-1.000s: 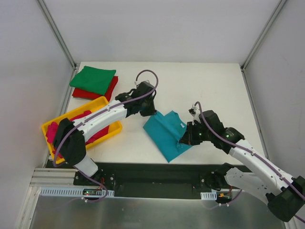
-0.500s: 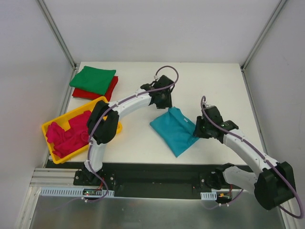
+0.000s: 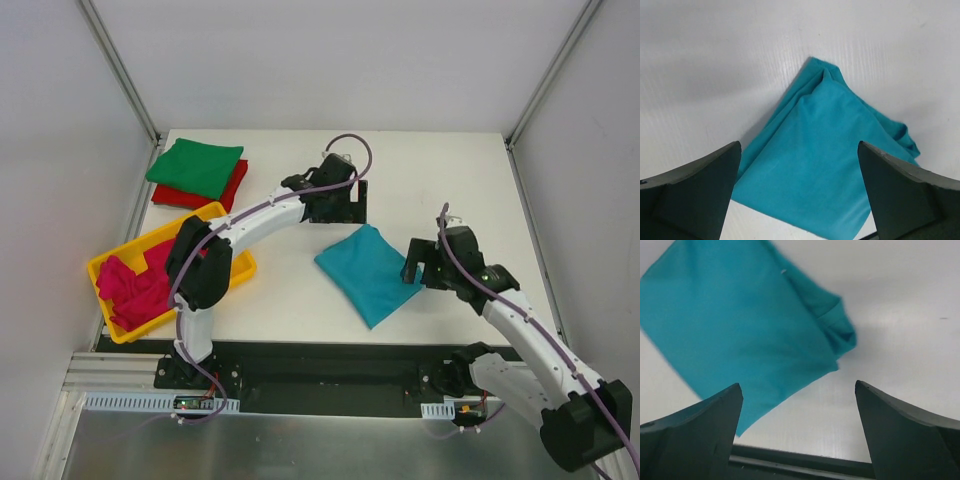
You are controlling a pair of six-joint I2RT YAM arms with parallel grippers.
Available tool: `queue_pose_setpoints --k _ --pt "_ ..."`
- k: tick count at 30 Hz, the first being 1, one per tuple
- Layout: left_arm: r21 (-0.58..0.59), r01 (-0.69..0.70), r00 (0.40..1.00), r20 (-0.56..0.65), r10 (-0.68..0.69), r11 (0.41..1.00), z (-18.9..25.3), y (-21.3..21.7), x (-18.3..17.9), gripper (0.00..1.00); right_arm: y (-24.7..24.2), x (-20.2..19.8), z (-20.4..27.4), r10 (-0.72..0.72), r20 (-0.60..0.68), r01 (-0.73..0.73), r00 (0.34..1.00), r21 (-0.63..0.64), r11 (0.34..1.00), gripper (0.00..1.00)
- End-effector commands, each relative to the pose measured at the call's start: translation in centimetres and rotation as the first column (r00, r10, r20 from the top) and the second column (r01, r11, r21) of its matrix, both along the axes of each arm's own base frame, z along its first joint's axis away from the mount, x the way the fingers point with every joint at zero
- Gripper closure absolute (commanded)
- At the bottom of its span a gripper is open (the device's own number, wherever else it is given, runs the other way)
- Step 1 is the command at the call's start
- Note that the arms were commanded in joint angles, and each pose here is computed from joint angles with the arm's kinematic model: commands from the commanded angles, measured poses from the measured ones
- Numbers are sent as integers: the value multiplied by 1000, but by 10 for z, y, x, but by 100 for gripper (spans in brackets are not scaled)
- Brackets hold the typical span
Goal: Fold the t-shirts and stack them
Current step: Fold the long partially folded tshirt into a neat square, then put the neatly folded tshirt into the corner of the board with the left arm
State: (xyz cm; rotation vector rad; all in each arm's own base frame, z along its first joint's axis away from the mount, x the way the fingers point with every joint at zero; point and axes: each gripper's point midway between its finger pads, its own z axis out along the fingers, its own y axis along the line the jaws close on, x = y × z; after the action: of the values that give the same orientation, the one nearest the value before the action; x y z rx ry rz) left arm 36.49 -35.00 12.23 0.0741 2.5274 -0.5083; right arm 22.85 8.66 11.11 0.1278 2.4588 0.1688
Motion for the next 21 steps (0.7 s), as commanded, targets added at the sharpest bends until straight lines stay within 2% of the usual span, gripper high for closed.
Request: queue_pose_setpoints --k 1,3,7,12,15,21 --pt "-5 278 960 -24 -278 960 -12 -5 -33 1 70 -33 5 268 21 -258 963 358 898 4" --pt "8 354 934 -48 -353 935 -25 -2 -41 1 73 -38 5 286 21 -273 958 380 884 4" --pt "37 383 922 -71 -380 923 -42 11 -40 1 62 -44 -2 280 -17 -259 960 329 908 4" --pt "15 437 895 -104 -433 899 -60 2 -37 1 55 -51 -12 283 -36 -260 958 301 918 4" --pt "-10 436 888 -160 -432 900 -75 -5 -39 6 46 -56 -20 272 -62 -247 960 262 933 4" --pt "89 386 907 -216 -361 918 -106 8 -32 13 47 -62 -22 303 -75 -274 950 268 924 4"
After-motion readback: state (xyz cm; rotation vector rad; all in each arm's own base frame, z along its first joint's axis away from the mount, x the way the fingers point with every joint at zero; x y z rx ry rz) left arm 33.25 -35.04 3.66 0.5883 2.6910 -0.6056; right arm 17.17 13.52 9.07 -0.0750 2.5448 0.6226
